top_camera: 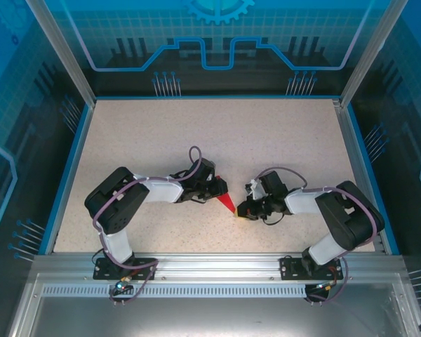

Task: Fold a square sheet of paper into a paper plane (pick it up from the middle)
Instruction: Fold the wing for the fifth time at the center of the table.

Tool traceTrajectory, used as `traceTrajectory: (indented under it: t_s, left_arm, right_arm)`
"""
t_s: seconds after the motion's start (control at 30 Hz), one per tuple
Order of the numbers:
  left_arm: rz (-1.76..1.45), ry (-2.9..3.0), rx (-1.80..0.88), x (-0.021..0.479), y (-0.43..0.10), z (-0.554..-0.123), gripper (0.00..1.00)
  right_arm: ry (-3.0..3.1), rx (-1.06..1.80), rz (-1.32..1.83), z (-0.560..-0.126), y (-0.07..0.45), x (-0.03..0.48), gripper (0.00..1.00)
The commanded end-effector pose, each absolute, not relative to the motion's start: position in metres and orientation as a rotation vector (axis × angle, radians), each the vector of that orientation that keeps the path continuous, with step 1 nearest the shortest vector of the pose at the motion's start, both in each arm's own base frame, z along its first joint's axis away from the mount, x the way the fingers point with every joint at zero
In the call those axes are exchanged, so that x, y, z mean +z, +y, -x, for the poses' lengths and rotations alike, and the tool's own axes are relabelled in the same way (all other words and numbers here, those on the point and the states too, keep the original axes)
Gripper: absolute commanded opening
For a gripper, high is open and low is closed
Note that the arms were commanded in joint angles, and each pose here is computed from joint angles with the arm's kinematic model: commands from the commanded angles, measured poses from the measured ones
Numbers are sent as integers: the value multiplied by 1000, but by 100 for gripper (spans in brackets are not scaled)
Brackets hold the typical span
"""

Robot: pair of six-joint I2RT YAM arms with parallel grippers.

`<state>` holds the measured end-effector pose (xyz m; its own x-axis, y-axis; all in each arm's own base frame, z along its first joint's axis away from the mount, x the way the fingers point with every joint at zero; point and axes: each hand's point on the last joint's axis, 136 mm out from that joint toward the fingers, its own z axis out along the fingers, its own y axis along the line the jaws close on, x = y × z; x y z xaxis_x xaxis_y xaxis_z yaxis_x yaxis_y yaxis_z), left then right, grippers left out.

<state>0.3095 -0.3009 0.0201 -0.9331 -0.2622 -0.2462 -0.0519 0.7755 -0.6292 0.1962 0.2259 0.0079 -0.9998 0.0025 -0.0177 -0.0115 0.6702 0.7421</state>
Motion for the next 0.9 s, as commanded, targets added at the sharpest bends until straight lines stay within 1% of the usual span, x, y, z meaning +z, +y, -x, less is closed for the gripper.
traceTrajectory:
  t_s: [0.0,0.13,0.3,0.37,0.47,0.63,0.87]
  left_arm:
    - [286,2792,-757,-23,-276,-290,35]
    - [272,2791,-763,-20,-278,-291,35]
    - [259,2784,-781,-16,-281,-292,35]
    - [256,2780,-790,-15,-283,-293,35]
    - [258,2779,-800,-14,-285,-294,35]
    - [264,2772,-809,-11,-286,-295,35]
    - [257,2759,-813,-8,-288,-298,36]
  right_arm:
    - [3058,1157,-104,-156,196,-20,1]
    - [3034,1170,-91,-161,197,-13,1]
    - [2897,1230,-49,-187,211,20,3]
    - [2813,1277,-47,-203,223,36,5]
    - [2777,1317,3,-218,245,47,5]
    - [2795,1311,-56,-237,257,32,4]
    - [2923,1207,-88,-222,245,-3,0]
